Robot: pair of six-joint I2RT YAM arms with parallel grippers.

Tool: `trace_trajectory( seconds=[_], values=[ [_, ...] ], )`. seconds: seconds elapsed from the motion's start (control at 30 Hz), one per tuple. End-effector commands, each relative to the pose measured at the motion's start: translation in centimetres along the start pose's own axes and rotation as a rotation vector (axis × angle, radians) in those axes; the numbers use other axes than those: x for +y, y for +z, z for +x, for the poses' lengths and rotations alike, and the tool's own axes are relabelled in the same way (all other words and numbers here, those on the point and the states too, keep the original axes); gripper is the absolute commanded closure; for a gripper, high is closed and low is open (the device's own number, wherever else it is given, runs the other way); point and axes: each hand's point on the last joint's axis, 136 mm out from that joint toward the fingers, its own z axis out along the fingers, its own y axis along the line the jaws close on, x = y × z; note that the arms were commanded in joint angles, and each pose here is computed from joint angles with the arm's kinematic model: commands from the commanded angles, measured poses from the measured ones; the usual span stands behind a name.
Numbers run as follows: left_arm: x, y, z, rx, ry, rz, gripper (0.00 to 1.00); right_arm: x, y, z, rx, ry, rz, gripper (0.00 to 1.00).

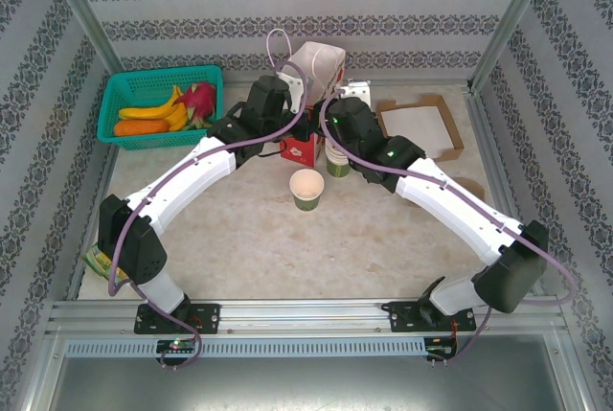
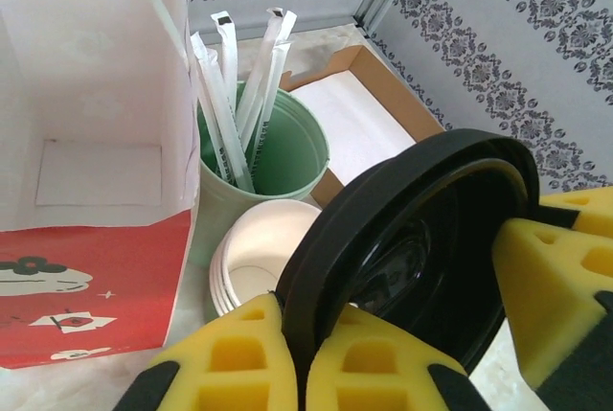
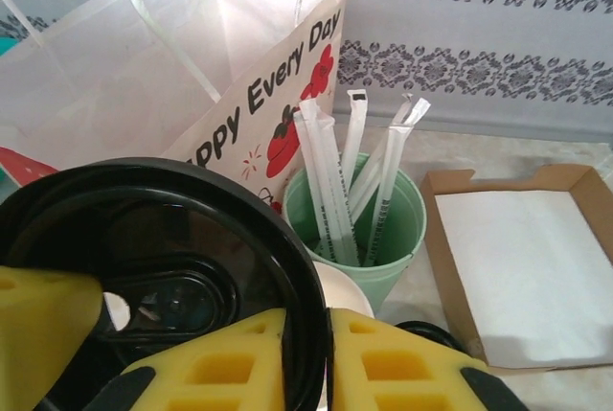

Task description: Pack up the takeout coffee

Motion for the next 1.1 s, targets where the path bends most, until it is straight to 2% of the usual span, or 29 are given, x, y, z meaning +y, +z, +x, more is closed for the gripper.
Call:
trace_trajectory(
  seconds=[0.0, 0.03, 0.1, 0.17, 0.2, 0.23, 0.33, 0.5, 0.6, 0.7, 0.8, 0.93, 1.07],
  values=[
    [-1.5, -0.1, -0.6, -0.010, 0.039, 0.038, 1.00, 1.0, -2.0, -2.3, -0.054, 0.106, -0.139, 0.78],
    [-1.5, -0.1, -0.7, -0.015, 0.043, 0.036, 1.00, 1.1, -2.2, -2.5, -0.060, 0.124, -0.172, 0.74],
    [-1.2, -0.1, -1.0, -0.027, 0.062, 0.020, 1.00, 1.0, -2.7, -2.7, -0.049, 0.203, -0.250, 0.61],
    [-0.9, -0.4, -1.5, -0.058, 0.101, -0.002, 1.00, 0.5, -3.0, -2.7, -0.018, 0.308, -0.314, 0.40],
    [-0.8, -0.6, -2.0, -0.088, 0.137, -0.009, 1.00, 0.3, -3.2, -2.8, 0.002, 0.378, -0.349, 0.26],
    [-0.9, -0.8, -2.3, -0.120, 0.179, -0.008, 1.00, 0.0, -3.3, -3.0, 0.018, 0.460, -0.377, 0.18],
    [-1.0, -1.9, -4.0, -0.278, 0.356, -0.029, 1.00, 0.6, -4.4, -4.2, 0.042, 0.722, -0.552, 0.02],
    [-1.2, -4.0, -7.1, -0.525, 0.701, -0.137, 1.00, 0.8, -6.7, -5.9, 0.086, 0.968, -0.723, 0.02],
    [-1.9, -5.2, -8.4, -0.674, 0.844, -0.183, 1.00, 0.4, -7.9, -7.0, 0.127, 1.067, -0.785, 0.02],
    [-3.2, -5.7, -8.7, -0.739, 1.016, -0.203, 1.00, 0.5, -8.6, -7.4, 0.195, 1.151, -0.837, 0.02],
    [-4.1, -6.1, -8.9, -0.828, 1.216, -0.300, 1.00, 0.7, -9.0, -7.6, 0.261, 1.234, -0.881, 0.02],
    [-4.5, -7.1, -10.2, -0.938, 1.354, -0.443, 1.00, 0.6, -9.1, -8.0, 0.282, 1.303, -0.913, 0.02],
    [-5.3, -8.2, -10.9, -1.051, 1.440, -0.530, 1.00, 0.8, -8.8, -8.7, 0.277, 1.371, -0.972, 0.05]
  ],
)
